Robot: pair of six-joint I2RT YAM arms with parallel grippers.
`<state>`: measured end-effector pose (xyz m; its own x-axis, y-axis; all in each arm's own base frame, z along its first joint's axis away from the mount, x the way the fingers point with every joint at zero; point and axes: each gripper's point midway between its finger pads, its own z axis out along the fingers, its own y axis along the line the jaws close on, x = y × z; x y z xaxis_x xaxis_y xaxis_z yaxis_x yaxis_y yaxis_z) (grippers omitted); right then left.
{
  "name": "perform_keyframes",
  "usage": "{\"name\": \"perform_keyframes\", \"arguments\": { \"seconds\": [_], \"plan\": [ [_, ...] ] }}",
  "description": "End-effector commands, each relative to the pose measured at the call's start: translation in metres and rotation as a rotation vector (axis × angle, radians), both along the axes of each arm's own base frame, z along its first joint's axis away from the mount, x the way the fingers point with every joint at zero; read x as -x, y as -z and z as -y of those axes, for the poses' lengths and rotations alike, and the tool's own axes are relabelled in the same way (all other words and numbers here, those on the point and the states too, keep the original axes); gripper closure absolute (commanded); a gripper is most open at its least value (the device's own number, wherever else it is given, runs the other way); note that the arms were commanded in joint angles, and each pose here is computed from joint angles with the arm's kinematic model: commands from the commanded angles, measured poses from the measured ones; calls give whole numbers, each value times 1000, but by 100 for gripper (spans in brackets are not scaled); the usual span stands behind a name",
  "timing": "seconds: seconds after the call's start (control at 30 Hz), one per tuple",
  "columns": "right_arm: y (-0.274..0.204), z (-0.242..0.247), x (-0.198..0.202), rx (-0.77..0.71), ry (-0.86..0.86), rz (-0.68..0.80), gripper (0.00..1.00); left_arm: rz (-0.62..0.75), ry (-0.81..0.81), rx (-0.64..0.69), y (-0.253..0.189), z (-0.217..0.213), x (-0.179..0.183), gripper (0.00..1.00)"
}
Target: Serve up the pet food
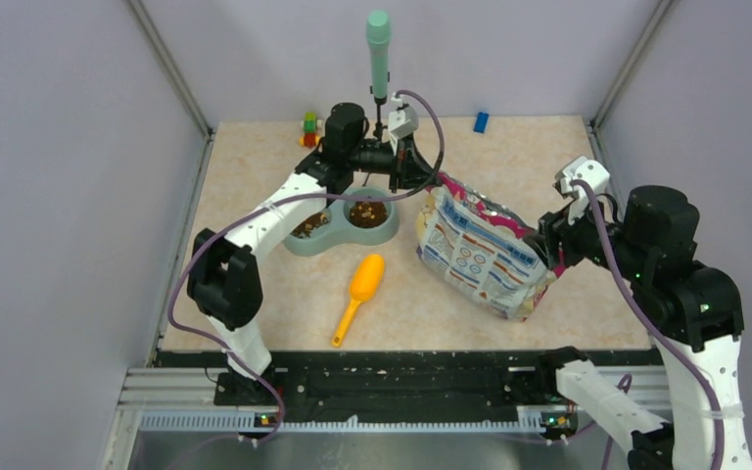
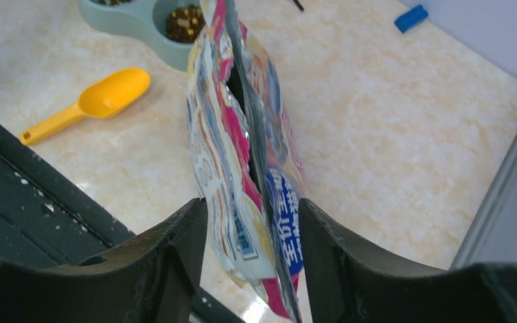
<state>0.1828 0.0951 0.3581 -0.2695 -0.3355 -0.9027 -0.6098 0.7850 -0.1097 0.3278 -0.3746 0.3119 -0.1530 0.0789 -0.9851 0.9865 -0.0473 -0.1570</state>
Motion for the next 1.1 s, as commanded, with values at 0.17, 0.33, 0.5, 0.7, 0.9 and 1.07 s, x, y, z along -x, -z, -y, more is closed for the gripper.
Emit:
{"name": "perform_keyframes", "arguments": {
  "seconds": [0.17,0.33,0.5,0.7,0.9,1.07],
  "plan": [
    [25,26,18,73,120,-107,58,142,-90,84,-45,-17,-8,100],
    [31,19,13,78,83,-136,77,143,-103,86,-46,-19,-10,100],
    [47,23,10,124,90,-184,69,153,-117,97,-52,-21,-10,100],
    [58,39,5,194,155,-185,60,150,-120,99,-52,-23,-11,100],
    [48,29,13,173,80,-171,100,176,-156,104,-56,-28,-17,100],
    [54,21,34,154,6,-234,100,150,-102,77,-55,-50,-12,100]
  ]
}}
